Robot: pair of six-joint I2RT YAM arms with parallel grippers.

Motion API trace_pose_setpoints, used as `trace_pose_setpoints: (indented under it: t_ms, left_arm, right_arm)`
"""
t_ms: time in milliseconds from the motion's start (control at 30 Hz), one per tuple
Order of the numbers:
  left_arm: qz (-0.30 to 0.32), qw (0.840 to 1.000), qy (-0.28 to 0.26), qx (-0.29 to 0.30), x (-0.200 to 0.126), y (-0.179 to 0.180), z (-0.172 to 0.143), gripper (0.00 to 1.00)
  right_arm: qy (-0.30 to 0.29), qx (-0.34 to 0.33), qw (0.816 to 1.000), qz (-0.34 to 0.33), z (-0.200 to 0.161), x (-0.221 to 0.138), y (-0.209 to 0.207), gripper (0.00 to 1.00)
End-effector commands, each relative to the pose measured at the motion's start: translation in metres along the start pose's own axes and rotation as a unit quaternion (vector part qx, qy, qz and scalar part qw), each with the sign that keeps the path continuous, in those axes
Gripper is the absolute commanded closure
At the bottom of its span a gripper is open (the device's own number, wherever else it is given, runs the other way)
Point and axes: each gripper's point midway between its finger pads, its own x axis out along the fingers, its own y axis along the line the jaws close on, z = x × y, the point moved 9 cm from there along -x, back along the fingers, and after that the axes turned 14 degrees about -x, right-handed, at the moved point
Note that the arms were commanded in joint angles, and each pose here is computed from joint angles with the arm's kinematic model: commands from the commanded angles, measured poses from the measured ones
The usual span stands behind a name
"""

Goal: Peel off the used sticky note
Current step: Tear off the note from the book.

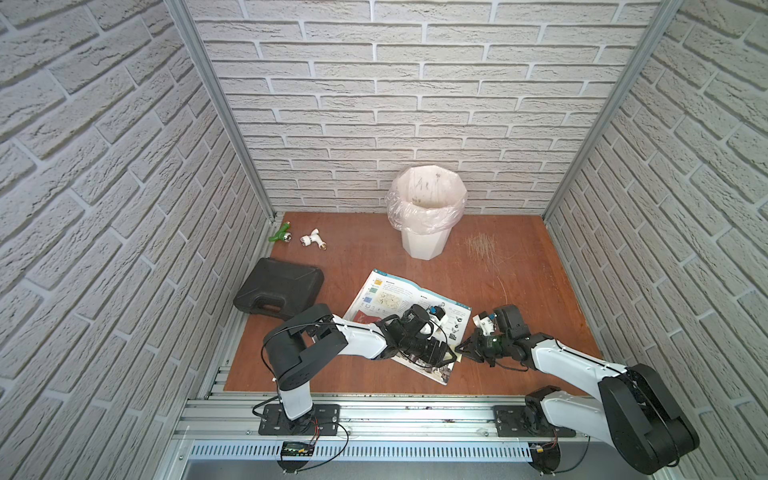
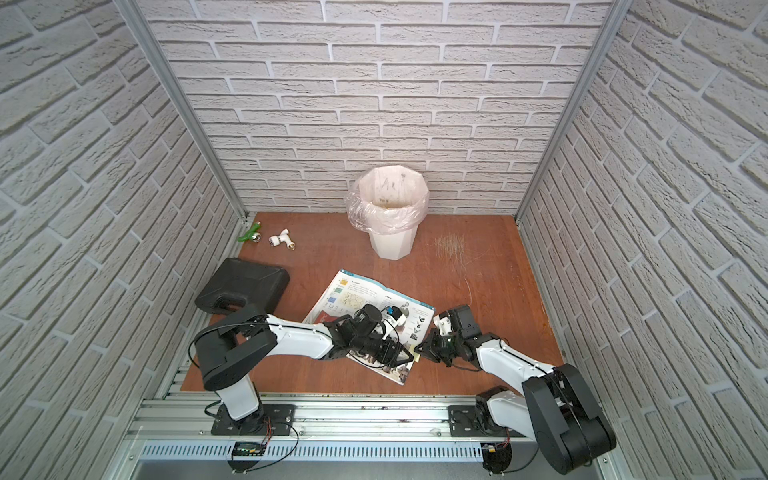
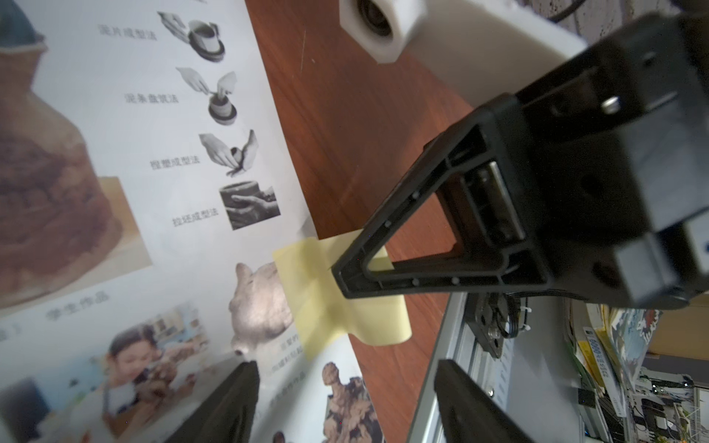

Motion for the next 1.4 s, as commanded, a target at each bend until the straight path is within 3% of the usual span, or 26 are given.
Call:
trace_pose_setpoints:
  t_ms: [0,433,1367]
  left_arm:
    - [0.055,0.997,0.043,-0.045,0.009,0.034,-0.027,0.3]
    - [0.058,0.996,0.045,-0.056,0.012,0.045,-0.032,0.31]
    - [0.052,0.995,0.046,-0.072,0.013,0.054,-0.032,0.33]
  right_arm:
    - [-0.023,0.005,1.0,0.009,0.003,-0.001,0.003,0.97]
    - [-0.065,0.035,0.997,-0.022,0.009,-0.004,-0.007,0.97]
    - [-0.102,0.035,0.994,-0.017,0.029,-0.024,-0.001,0.97]
